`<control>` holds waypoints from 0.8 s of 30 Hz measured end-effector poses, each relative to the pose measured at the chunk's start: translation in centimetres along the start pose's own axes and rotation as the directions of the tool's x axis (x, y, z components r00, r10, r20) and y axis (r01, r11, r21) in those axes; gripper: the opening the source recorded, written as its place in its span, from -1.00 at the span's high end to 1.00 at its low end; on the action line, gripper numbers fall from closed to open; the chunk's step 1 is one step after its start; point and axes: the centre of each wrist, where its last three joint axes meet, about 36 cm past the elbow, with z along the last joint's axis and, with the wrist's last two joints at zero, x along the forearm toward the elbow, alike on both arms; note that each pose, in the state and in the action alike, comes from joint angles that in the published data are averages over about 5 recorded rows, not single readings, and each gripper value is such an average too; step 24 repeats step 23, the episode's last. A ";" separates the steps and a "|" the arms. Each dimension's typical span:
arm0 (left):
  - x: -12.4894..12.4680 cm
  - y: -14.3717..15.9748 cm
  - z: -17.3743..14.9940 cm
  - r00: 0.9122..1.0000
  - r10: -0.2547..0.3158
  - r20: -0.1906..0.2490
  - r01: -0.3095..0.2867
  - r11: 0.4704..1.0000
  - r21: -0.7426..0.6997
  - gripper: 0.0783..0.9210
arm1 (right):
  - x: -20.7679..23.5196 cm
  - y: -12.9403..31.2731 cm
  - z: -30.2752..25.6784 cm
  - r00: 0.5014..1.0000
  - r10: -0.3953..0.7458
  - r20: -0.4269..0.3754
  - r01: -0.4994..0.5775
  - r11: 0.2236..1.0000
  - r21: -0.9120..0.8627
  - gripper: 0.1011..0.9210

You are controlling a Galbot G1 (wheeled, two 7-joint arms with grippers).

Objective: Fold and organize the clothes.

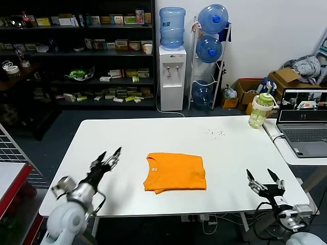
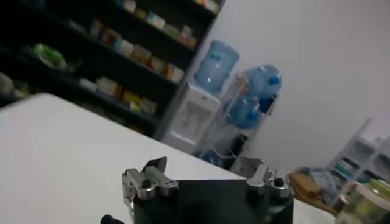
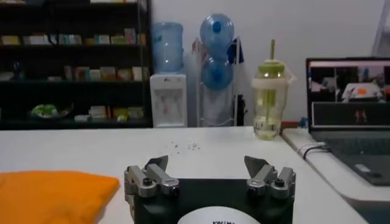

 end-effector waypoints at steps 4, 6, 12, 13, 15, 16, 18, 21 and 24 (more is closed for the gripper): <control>3.3 2.8 1.7 0.992 0.001 0.130 0.015 0.993 -0.121 -0.77 | 1.6 -0.8 1.4 0.998 0.013 0.067 -0.015 1.000 0.024 -0.76; 4.7 3.8 2.7 0.985 0.009 0.172 0.021 0.984 -0.174 -0.77 | 2.4 -0.9 2.1 0.995 0.018 0.100 -0.022 0.999 0.039 -0.76; 8.0 5.4 5.2 0.971 0.040 0.238 0.031 0.957 -0.288 -0.77 | 3.9 -0.9 3.5 0.983 0.034 0.180 -0.049 0.996 0.081 -0.76; 8.4 5.4 5.6 0.969 0.046 0.244 0.031 0.953 -0.301 -0.77 | 4.1 -0.9 3.8 0.982 0.035 0.188 -0.052 0.995 0.086 -0.76; 9.1 5.5 6.1 0.966 0.056 0.252 0.030 0.946 -0.324 -0.77 | 4.3 -0.7 4.2 0.979 0.036 0.201 -0.056 0.994 0.095 -0.76; 9.4 5.5 6.4 0.965 0.060 0.255 0.030 0.942 -0.334 -0.77 | 4.4 -0.6 4.4 0.978 0.037 0.206 -0.058 0.993 0.098 -0.76; 10.1 5.5 7.0 0.964 0.066 0.258 0.030 0.936 -0.350 -0.77 | 4.5 -0.5 4.7 0.976 0.037 0.215 -0.061 0.993 0.105 -0.76; 10.8 5.5 7.7 0.963 0.073 0.260 0.030 0.929 -0.370 -0.77 | 4.6 -0.2 5.1 0.973 0.036 0.226 -0.063 0.991 0.114 -0.76; 11.0 5.4 7.9 0.963 0.075 0.260 0.029 0.926 -0.376 -0.77 | 4.6 -0.2 5.1 0.972 0.035 0.230 -0.064 0.991 0.117 -0.76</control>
